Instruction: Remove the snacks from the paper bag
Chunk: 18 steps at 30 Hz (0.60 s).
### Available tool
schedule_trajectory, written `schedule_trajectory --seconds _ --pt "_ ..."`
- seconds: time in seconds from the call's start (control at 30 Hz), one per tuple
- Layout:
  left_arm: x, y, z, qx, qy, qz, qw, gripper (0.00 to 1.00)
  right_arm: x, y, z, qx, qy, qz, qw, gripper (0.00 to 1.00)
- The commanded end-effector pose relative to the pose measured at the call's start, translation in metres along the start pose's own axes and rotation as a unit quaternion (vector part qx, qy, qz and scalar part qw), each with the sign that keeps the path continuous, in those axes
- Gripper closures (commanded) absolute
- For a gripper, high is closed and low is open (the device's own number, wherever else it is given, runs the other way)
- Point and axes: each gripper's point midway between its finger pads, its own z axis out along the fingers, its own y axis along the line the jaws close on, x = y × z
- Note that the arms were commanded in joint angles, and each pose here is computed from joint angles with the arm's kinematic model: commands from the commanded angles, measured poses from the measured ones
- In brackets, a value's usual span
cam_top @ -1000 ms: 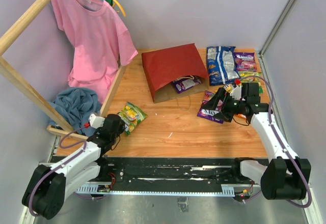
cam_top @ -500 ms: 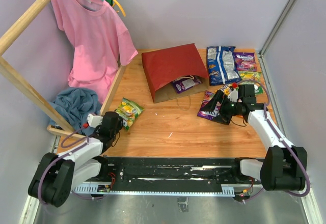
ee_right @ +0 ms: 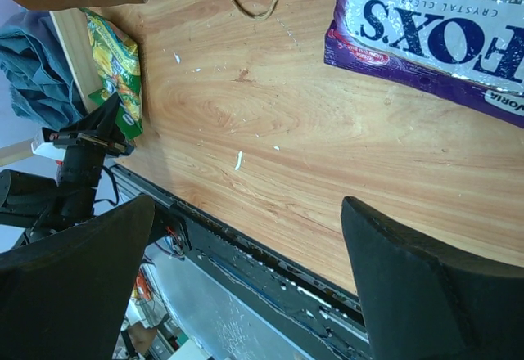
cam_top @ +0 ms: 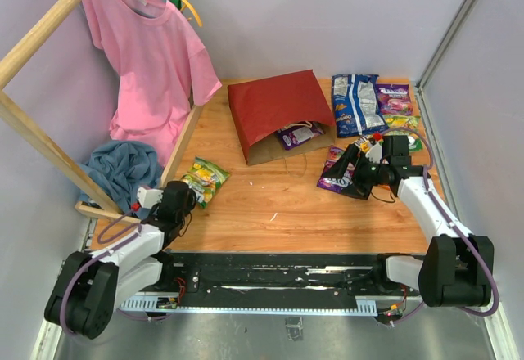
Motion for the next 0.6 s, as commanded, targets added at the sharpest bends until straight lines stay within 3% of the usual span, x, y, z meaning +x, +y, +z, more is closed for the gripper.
schedule_trajectory --seconds 0.0,0.33,0.37,0.4,0.43,0.5,0.53,0.57 --pt "-0.012 0.022 0.0 -0.031 -0.03 -0.028 0.999 0.99 0.005 0.004 0.006 -0.002 0.005 -0.008 1.0 0.02" --pt "-0.028 0.026 -0.001 -0.038 -0.072 -0.074 0.994 0.99 0.009 0.004 0.014 -0.001 0.012 -0.003 1.0 0.01" --pt "-0.028 0.026 -0.001 -0.038 -0.072 -0.074 0.994 0.94 0.009 0.004 0.015 -0.001 0.013 -0.003 1.0 0.01" --pt "-0.028 0.025 -0.001 -0.037 -0.073 -0.074 0.994 0.82 0.009 0.004 0.016 0.0 0.015 -0.002 1.0 0.02" --pt "-0.028 0.023 -0.001 -0.036 -0.073 -0.074 0.994 0.63 0.009 0.004 0.016 0.0 0.015 -0.002 1.0 0.01" --pt "-0.029 0.018 -0.001 -0.032 -0.072 -0.072 0.994 0.18 0.008 0.003 0.018 0.0 0.014 0.0 1.0 0.01" --pt "-0.029 0.014 -0.002 -0.029 -0.071 -0.067 0.995 0.03 0.008 0.003 0.019 -0.001 0.013 0.003 1.0 0.01" --pt "-0.03 0.009 -0.003 -0.024 -0.07 -0.064 0.995 0.01 0.006 0.003 0.021 -0.003 0.011 0.005 1.0 0.02"
